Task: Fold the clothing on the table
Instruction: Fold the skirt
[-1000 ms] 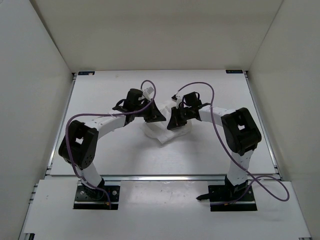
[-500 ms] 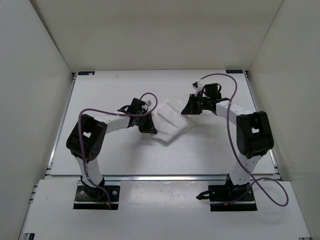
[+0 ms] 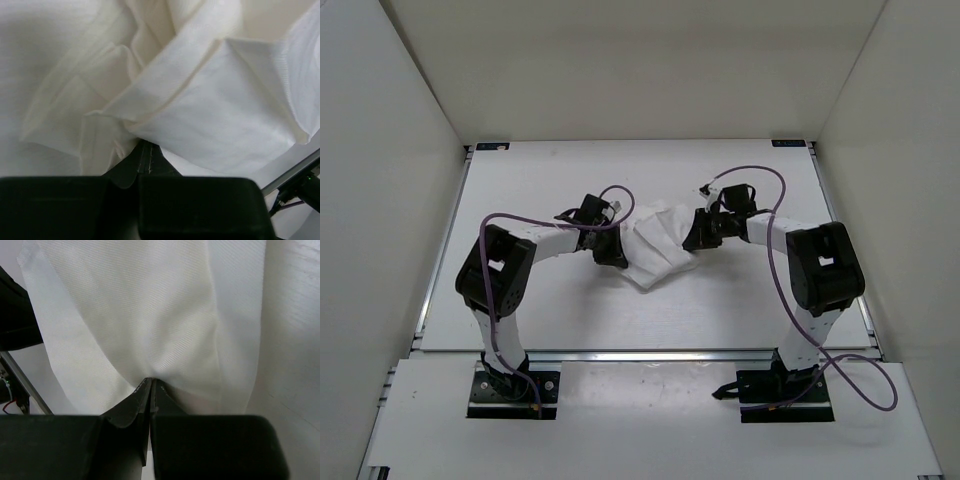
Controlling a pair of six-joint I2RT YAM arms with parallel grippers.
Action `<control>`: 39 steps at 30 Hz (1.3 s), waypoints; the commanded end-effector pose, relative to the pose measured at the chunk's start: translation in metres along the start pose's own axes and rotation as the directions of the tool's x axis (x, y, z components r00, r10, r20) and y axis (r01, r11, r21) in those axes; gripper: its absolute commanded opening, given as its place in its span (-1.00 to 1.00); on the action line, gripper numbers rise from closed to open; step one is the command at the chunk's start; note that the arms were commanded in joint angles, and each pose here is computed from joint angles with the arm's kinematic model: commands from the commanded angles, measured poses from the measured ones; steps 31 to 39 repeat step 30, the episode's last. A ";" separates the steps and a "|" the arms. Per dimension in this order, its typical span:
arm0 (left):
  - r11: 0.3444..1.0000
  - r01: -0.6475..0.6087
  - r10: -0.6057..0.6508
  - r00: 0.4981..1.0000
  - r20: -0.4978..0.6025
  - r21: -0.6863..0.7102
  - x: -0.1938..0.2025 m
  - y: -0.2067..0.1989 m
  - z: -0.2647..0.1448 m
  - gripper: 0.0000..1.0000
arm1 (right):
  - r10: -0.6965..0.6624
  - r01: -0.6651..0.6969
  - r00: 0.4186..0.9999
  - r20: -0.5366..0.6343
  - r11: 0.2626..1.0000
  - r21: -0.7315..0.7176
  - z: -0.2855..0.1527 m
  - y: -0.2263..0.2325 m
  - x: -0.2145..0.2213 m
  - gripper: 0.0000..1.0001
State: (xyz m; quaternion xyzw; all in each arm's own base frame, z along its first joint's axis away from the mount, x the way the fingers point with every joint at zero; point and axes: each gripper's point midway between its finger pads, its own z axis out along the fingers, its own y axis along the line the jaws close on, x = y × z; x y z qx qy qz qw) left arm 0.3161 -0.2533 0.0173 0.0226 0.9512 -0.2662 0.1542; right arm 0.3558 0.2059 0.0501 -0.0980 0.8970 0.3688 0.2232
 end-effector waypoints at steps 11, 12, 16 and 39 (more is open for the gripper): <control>0.983 -0.136 0.170 0.925 0.339 -0.123 -0.103 0.003 -0.141 0.77 | -0.166 0.151 0.938 0.304 0.986 0.072 -0.114 0.050 -0.099 0.52; 0.977 -0.148 0.194 0.919 0.343 -0.154 -0.103 0.006 -0.146 0.97 | -0.185 0.163 0.938 0.292 0.982 0.100 -0.115 0.049 -0.096 0.62; 0.939 -0.198 0.300 0.872 0.387 -0.282 -0.102 0.003 -0.178 0.95 | -0.279 0.222 0.939 0.202 0.939 0.263 -0.108 0.034 -0.077 0.83; 0.896 -0.059 0.210 0.930 0.302 -0.439 -0.042 0.064 -0.187 0.97 | -0.160 0.089 0.971 0.178 0.932 0.352 -0.117 -0.002 -0.054 0.94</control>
